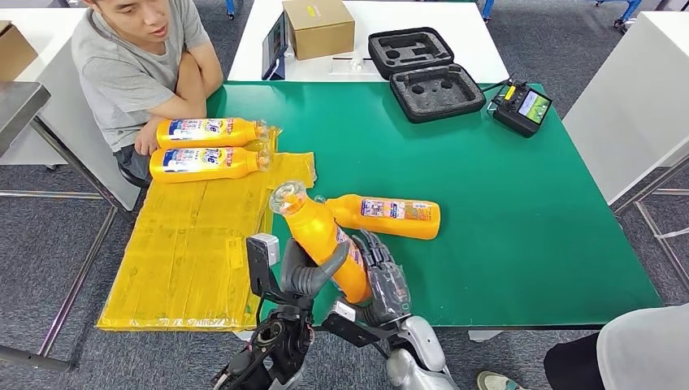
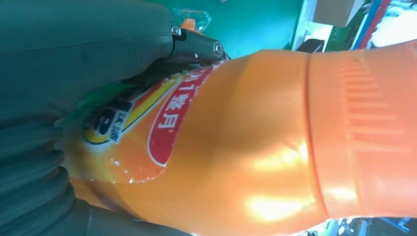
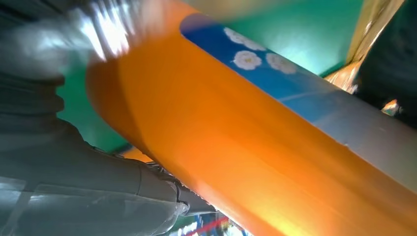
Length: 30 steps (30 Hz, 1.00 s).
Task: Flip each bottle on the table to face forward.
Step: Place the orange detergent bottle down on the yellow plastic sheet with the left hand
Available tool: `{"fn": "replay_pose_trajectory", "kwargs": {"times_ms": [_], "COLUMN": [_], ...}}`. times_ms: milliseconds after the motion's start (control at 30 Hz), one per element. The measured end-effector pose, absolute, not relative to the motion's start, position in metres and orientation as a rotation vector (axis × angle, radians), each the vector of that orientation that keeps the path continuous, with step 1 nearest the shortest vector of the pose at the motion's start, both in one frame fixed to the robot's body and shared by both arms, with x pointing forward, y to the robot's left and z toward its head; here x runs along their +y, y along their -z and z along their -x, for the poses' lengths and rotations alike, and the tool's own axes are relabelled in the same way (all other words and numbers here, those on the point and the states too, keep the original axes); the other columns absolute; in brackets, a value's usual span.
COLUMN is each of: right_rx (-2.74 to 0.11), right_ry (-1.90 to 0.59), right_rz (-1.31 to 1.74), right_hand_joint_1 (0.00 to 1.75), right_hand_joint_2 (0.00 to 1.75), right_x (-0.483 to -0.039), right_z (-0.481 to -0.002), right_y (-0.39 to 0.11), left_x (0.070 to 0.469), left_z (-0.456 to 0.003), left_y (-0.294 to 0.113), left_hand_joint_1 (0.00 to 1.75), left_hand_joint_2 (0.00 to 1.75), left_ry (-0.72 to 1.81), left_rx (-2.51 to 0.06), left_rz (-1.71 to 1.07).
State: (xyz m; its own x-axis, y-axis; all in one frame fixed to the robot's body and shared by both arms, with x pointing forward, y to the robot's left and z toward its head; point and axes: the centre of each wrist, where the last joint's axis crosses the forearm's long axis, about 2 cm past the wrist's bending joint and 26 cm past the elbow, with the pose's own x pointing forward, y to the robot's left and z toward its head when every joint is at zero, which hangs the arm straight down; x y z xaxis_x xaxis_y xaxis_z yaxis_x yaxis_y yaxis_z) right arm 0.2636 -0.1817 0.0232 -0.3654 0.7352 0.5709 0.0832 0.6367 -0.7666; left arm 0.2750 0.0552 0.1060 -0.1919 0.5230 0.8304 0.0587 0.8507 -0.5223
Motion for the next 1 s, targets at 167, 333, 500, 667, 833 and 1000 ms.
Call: {"fn": "replay_pose_trajectory", "kwargs": {"times_ms": [167,333,500,667,833,1000], "right_rx": [-1.831,-1.828,-1.832,-1.832,-1.833,-1.840], "right_ry": [-0.746,-0.711,-0.690,-0.682,-0.658,-0.651], "right_rz": [0.547,0.511,0.504,0.503,0.499,0.496], "right_hand_joint_1": [0.00,0.00,0.00,0.00,0.00,0.00], "right_hand_joint_2": [1.75,1.75,1.75,1.75,1.75,1.75], "right_x": [-0.179,-0.180,-0.184,-0.187,-0.189,-0.191], "right_z": [-0.262,-0.260,-0.259,-0.257,-0.257,-0.258], "right_y": [-0.020,-0.017,-0.015,-0.013,-0.012,-0.012], "left_x": [0.059,0.074,0.098,0.119,0.141,0.167], "left_z": [-0.278,-0.283,-0.292,-0.299,-0.309,-0.320], "left_y": [-0.113,-0.122,-0.135,-0.148,-0.159,-0.165], "left_hand_joint_1": [1.75,1.75,1.75,1.75,1.75,1.75], "left_hand_joint_2": [1.75,1.75,1.75,1.75,1.75,1.75], "left_ry": [-0.370,-0.303,-0.290,-0.257,-0.019,0.158], "left_rx": [-1.829,-1.967,-2.088,-2.201,-2.375,-2.426], "left_rz": [0.358,0.200,0.036,-0.171,-0.482,-0.727]}}
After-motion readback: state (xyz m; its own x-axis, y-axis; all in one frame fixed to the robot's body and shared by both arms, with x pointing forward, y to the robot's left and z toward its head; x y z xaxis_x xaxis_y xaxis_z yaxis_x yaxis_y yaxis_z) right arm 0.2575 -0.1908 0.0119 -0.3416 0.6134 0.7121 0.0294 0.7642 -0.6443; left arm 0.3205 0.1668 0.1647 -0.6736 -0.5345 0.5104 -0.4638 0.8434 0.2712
